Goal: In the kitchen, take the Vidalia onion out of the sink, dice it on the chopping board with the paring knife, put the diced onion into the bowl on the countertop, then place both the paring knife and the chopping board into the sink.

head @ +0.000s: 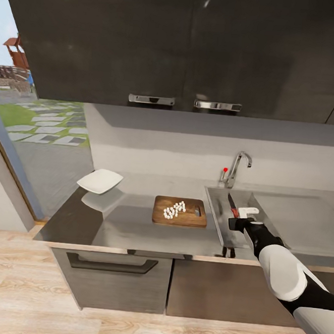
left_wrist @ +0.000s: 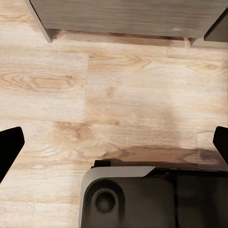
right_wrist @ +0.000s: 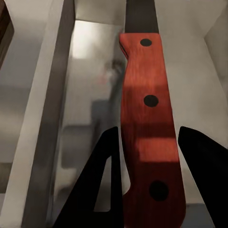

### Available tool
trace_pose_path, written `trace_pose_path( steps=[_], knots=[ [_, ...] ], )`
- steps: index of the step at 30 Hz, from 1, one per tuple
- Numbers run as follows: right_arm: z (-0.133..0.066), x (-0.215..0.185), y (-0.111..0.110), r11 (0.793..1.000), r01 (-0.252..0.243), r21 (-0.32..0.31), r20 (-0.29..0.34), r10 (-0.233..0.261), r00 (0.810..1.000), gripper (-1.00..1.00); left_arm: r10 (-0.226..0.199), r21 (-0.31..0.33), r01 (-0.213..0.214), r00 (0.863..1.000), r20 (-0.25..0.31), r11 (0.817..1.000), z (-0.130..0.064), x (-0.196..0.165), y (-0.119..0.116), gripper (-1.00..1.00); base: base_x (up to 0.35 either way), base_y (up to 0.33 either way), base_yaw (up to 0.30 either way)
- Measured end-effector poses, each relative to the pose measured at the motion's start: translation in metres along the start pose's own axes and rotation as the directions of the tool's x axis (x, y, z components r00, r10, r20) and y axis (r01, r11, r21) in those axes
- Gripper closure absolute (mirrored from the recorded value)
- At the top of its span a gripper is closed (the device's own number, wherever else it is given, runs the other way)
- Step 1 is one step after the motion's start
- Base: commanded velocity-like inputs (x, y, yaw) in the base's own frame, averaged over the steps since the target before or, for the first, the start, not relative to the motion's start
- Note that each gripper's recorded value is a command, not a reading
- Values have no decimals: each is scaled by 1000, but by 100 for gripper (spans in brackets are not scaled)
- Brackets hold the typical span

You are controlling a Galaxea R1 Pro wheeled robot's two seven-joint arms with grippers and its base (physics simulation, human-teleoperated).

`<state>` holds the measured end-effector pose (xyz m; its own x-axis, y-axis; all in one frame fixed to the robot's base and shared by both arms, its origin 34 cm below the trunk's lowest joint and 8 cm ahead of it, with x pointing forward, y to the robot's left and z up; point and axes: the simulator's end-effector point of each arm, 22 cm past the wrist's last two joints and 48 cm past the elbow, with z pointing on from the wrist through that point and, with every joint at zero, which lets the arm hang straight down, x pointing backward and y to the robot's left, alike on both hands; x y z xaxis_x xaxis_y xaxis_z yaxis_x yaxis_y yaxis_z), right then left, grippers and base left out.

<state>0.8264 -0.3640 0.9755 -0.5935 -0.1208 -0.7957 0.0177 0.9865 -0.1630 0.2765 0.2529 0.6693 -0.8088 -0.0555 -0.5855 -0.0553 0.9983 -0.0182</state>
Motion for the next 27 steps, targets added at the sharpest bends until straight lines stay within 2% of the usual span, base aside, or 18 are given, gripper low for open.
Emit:
trace_pose_path(
  steps=[8,21,27],
  knots=[
    [4,7,1,1000,1,-1,-11,-1,1000,100,-1,-2,1,1000,-13,1000,-1,5,1,-100,177,-91,0],
    [12,18,5,1000,4,-6,-31,-4,1000,100,0,-3,0,1000,-31,1000,-2,11,1,-100,11,-6,0],
    [16,31,14,1000,4,-24,-55,-5,998,100,1,-5,-2,999,-37,1000,-3,13,3,-100,155,-107,0]
  ],
)
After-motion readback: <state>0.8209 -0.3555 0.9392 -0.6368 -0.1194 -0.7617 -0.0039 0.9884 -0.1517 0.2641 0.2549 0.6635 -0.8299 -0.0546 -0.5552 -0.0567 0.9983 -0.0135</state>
